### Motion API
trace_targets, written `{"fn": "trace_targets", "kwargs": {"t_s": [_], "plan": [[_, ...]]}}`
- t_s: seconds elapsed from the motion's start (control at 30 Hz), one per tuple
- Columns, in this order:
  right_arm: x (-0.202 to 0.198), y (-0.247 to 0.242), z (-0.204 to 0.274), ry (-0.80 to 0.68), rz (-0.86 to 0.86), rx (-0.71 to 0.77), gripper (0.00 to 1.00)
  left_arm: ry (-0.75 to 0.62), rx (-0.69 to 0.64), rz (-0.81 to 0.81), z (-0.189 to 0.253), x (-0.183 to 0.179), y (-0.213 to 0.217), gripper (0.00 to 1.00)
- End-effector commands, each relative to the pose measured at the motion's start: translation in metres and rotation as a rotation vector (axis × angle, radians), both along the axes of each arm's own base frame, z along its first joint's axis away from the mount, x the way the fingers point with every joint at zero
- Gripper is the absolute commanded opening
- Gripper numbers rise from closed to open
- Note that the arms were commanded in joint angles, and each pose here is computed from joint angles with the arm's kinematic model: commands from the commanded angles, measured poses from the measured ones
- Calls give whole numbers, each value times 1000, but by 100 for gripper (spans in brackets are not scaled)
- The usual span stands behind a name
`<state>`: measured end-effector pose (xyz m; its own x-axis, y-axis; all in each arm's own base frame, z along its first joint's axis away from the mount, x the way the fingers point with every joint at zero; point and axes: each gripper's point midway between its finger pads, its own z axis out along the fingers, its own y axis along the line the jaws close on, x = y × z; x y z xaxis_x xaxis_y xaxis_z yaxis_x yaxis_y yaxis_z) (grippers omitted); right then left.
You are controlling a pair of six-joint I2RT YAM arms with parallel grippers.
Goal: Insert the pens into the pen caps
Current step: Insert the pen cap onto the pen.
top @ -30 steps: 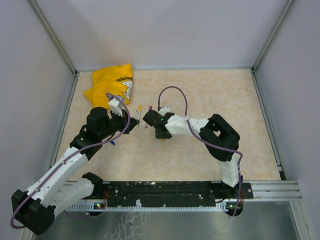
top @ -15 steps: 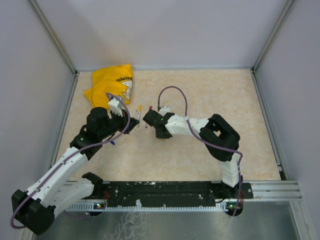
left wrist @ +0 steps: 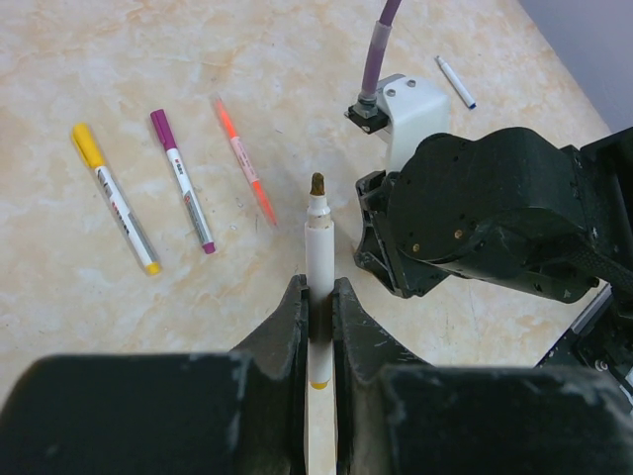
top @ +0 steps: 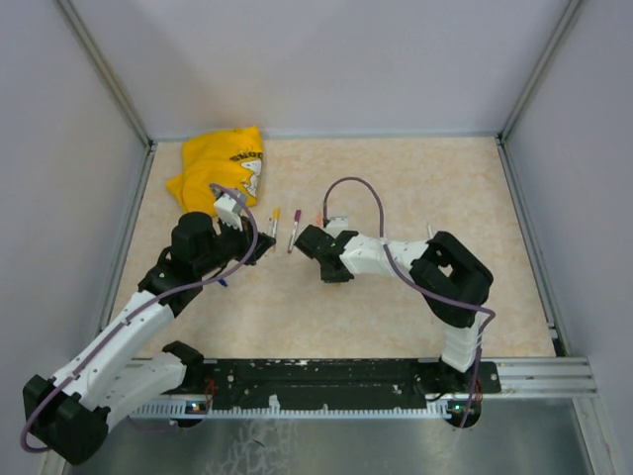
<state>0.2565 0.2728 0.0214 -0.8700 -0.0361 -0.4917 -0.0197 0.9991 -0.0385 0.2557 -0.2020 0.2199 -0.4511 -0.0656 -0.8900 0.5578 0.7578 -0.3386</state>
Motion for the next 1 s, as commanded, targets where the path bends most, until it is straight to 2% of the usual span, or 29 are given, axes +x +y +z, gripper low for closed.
{"fn": "trace_targets", "kwargs": {"t_s": [0.0,0.4,0.7,0.97], "plan": [[-3,-5,13,-34,-22,20,9,-30,2,-16,5,0,-3,0],[-30,-36,12,7,-42,3,9,-29,2,-24,5,-1,-5,0],[-38,-39,8,37,-43,22,20,-28,1,-35,4,-2,-7,0],[-38,-39,5,60,-46,28,24,-26,2,-35,4,-2,-7,0]]}}
